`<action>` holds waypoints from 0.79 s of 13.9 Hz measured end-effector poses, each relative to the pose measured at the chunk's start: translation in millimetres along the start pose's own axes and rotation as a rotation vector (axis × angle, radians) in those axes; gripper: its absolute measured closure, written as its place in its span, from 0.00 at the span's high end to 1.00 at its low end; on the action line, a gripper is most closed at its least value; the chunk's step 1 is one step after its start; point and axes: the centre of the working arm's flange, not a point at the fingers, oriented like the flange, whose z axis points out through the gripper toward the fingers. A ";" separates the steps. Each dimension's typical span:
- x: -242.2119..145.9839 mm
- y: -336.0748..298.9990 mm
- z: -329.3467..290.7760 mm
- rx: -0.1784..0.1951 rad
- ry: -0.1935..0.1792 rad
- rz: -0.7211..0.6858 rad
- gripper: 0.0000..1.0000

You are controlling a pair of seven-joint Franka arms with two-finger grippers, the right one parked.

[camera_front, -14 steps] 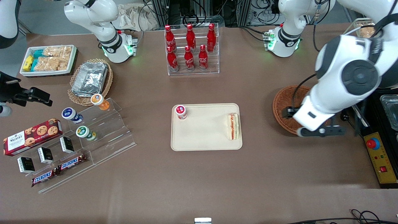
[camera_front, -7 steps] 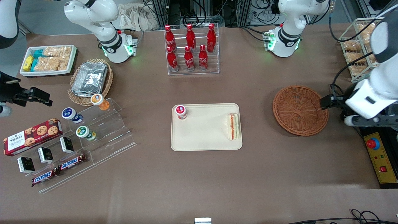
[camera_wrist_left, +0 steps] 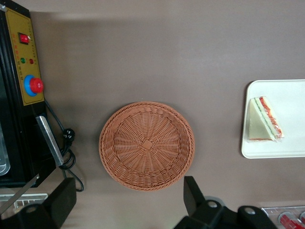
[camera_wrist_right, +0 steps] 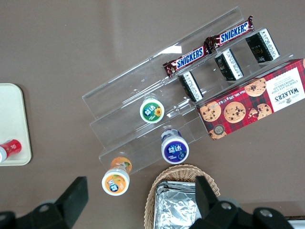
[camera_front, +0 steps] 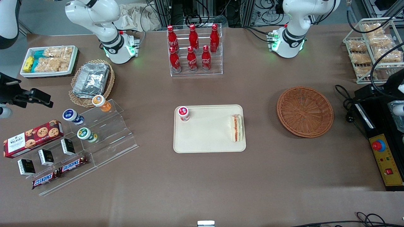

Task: Place sandwich from basket to tray

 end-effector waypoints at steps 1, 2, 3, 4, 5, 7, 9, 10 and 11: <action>-0.1 -1.9 0.0 -0.003 0.000 0.007 1.00; -0.1 -2.3 -0.1 -0.004 0.000 0.010 1.00; -0.1 -2.0 0.0 -0.004 0.000 0.011 1.00; -0.1 -1.8 0.1 -0.004 0.000 0.011 1.00; -0.1 -1.7 0.2 -0.005 0.000 0.011 1.00; 0.0 -1.7 0.7 -0.005 -0.001 0.011 1.00; 0.0 -1.8 1.0 -0.005 -0.002 0.011 1.00; 0.0 -1.8 1.0 -0.005 -0.002 0.011 1.00; 0.0 -1.8 1.0 -0.005 -0.002 0.011 1.00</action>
